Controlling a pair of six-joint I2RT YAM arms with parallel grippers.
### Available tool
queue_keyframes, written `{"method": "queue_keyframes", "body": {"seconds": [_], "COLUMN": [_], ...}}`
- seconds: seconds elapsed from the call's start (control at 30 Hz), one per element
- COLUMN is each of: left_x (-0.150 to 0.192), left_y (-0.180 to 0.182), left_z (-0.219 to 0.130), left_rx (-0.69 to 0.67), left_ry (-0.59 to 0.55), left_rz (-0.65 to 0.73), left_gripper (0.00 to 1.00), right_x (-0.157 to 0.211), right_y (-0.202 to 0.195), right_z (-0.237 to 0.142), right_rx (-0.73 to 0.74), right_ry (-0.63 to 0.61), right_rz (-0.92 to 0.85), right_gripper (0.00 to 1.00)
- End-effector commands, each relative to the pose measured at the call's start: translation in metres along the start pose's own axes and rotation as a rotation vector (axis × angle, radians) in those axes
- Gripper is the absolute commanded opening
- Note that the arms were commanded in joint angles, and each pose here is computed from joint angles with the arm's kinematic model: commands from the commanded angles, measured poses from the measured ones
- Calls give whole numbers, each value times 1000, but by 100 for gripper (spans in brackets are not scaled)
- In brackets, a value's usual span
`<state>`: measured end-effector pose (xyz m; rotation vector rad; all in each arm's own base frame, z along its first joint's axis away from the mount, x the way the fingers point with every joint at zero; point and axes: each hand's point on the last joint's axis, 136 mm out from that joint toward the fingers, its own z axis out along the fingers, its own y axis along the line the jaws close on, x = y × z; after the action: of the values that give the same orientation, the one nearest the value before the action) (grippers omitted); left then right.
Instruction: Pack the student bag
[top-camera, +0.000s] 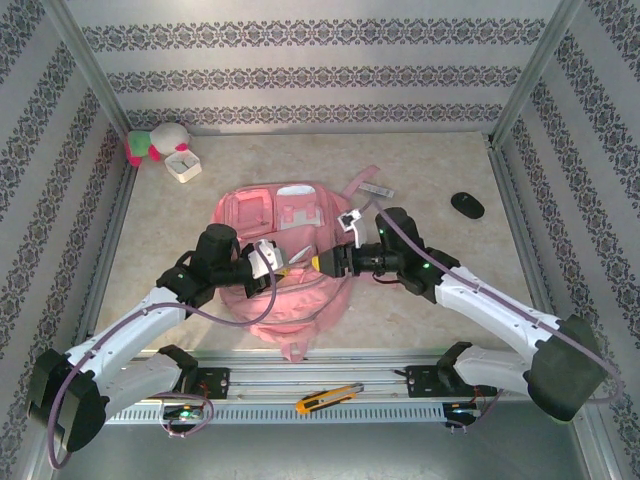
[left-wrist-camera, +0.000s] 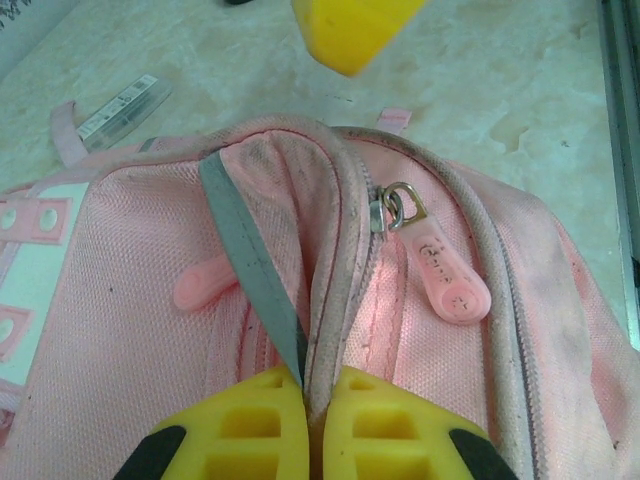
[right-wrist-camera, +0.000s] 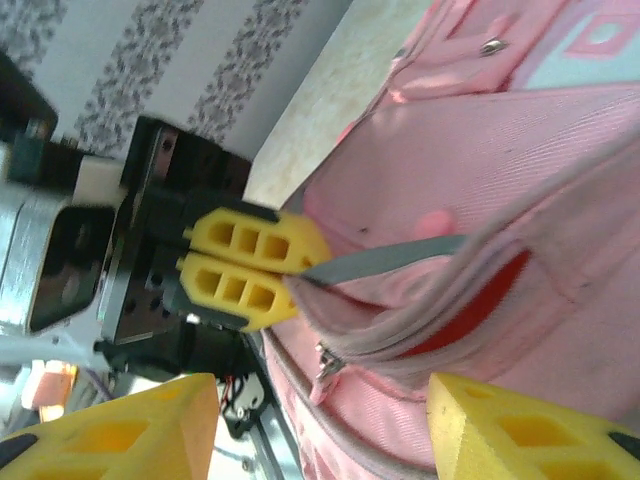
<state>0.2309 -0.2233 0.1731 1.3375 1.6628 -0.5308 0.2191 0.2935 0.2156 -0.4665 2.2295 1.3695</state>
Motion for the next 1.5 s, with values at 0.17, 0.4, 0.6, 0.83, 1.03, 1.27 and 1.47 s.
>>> {"method": "queue_keyframes", "body": {"seconds": [0.17,0.4,0.6,0.83,1.03,1.27,1.47], "left_x": [-40,-33,-35,-30,-13,-5,-12], "left_y": [-6,-5,16,-4,-38,-40,-29], "left_z": [-9,-7,-12,-51,-55,-26,-6], "left_rx": [27,34,-36,-119,-163,-244,-304], "left_ry": [-149,-107,-10,97,262,350,313], "left_rz": [185,217,19,-481,-776,-904,-900], "left_gripper": [0,0,42,54,48,47,47], "right_x": [4,-8,-12,-28,-29,-23,-21], "right_y": [-16,-13,-19,-11,-4,-3,-3], "right_z": [22,38,43,34,34,37,37], "right_rx": [53,37,79,99,103,108,109], "right_ry": [101,101,10,-114,-150,-139,-137], "right_rz": [456,478,527,546,560,565,565], "right_gripper": [48,24,0,0,0,0,0]}}
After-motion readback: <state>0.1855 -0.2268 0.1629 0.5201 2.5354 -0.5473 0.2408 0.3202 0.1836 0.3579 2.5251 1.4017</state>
